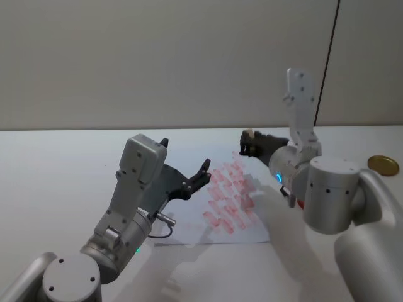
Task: Use the one hand to pick up the stamp and affix it onto the A4 paper.
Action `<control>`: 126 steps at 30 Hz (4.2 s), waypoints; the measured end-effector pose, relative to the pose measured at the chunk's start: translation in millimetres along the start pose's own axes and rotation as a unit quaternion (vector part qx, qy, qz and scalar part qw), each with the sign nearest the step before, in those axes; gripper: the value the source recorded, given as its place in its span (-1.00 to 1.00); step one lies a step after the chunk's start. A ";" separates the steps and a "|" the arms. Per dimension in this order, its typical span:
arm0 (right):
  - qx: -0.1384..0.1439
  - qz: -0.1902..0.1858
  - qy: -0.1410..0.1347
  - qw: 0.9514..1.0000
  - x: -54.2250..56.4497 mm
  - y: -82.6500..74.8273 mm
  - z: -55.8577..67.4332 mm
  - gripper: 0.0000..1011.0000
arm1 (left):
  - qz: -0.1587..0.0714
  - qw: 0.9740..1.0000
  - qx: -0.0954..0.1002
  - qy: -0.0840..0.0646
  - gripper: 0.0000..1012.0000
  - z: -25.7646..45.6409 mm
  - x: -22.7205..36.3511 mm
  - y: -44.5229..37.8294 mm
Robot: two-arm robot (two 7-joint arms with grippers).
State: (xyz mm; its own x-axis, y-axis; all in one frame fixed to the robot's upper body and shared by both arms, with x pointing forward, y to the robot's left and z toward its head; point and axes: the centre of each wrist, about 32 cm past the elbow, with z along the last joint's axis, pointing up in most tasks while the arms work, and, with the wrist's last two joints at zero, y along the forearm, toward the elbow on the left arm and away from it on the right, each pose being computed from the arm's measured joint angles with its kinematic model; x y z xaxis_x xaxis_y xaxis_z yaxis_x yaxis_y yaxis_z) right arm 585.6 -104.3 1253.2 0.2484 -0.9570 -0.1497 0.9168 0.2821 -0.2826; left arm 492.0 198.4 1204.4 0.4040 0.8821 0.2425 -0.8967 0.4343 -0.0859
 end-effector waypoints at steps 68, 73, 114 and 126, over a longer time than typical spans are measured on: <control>-0.055 -0.077 0.049 0.994 73.0 -45.4 -37.1 -0.56 | 0.000 1.000 0.000 0.000 0.96 0.0 0.0 0.0; -0.056 -0.078 0.051 0.994 72.9 -47.6 -37.4 -0.56 | 0.000 1.000 0.000 0.000 0.96 0.0 0.0 0.0; -0.045 -0.089 0.039 0.994 75.9 -41.1 -37.5 0.48 | 0.000 1.000 0.000 0.000 0.96 0.0 0.0 0.0; 0.018 -0.081 0.009 0.996 75.0 -58.4 -36.0 0.98 | 0.000 1.000 0.000 0.000 0.96 0.0 0.0 0.0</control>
State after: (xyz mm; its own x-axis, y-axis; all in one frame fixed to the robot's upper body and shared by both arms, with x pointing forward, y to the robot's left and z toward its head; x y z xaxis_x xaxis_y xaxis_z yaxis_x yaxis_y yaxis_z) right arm 539.5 -190.2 1224.3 0.0902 -0.9884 -0.1223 0.9550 0.1207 -0.2710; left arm 492.0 198.4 1204.4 0.4040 0.8821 0.2424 -0.8967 0.4343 -0.0859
